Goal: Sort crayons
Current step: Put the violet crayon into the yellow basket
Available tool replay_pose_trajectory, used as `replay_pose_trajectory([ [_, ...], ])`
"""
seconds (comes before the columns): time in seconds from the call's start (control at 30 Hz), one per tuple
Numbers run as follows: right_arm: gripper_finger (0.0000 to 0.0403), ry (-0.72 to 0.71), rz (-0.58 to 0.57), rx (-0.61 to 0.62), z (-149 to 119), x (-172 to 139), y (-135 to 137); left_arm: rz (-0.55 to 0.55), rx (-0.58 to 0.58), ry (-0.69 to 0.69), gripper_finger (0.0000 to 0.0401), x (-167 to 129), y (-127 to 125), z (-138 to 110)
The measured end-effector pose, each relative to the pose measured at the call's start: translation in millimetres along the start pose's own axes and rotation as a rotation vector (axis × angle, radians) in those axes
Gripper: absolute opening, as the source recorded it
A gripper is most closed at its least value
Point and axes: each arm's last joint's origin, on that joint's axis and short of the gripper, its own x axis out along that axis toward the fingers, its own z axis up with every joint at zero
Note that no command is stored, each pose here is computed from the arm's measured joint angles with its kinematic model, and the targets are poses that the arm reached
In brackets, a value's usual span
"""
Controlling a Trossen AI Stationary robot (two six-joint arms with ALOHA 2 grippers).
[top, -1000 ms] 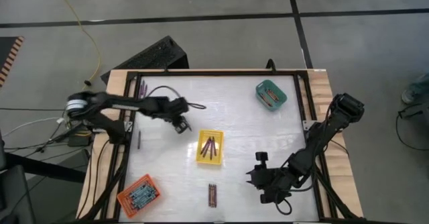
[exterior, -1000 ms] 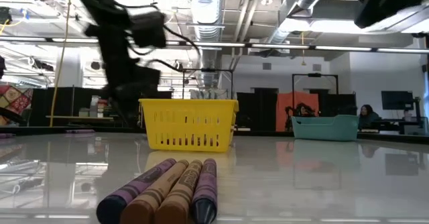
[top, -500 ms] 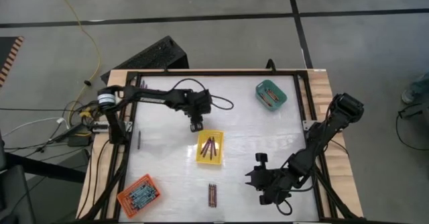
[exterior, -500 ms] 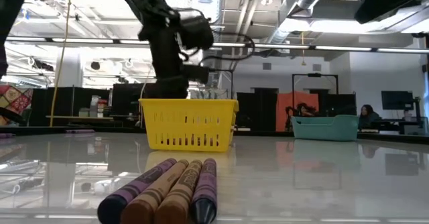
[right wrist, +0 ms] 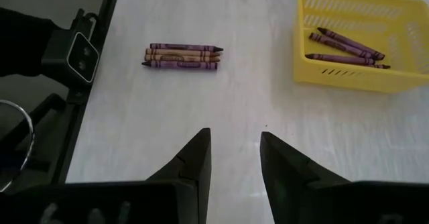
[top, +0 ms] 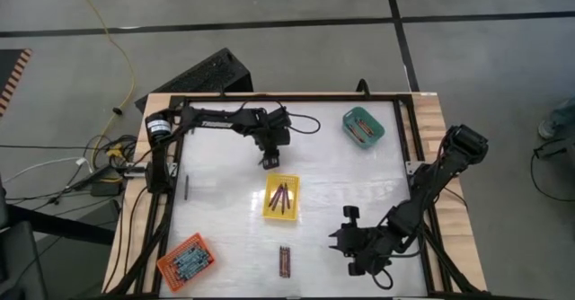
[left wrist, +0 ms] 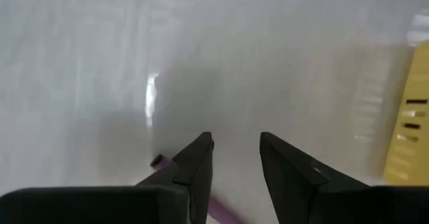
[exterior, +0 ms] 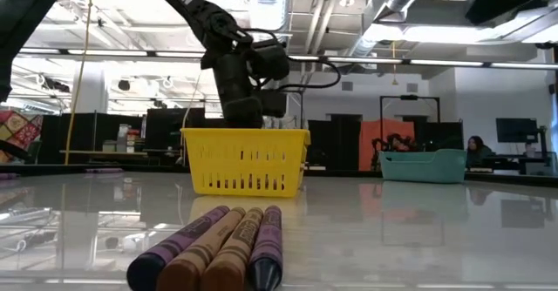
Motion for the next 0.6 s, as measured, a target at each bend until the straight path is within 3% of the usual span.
replay_pose_trajectory([
  [0.17,0.0122,0.001,-0.002,-0.002,0,0,0,0.045,-0.052,0.014,0.0113,-12,3,9],
  [0.27,0.0122,0.003,-0.003,-0.004,0,0,0,0.06,-0.042,0.02,0.0113,-24,-7,16],
  [0.4,0.0122,0.008,-0.009,-0.012,-1,0,-1,0.26,-0.03,0.042,0.0113,-42,-18,20],
  [0.6,0.0122,-0.002,-0.002,-0.008,-1,-1,1,0.283,-0.363,0.113,0.0115,-43,28,-4],
])
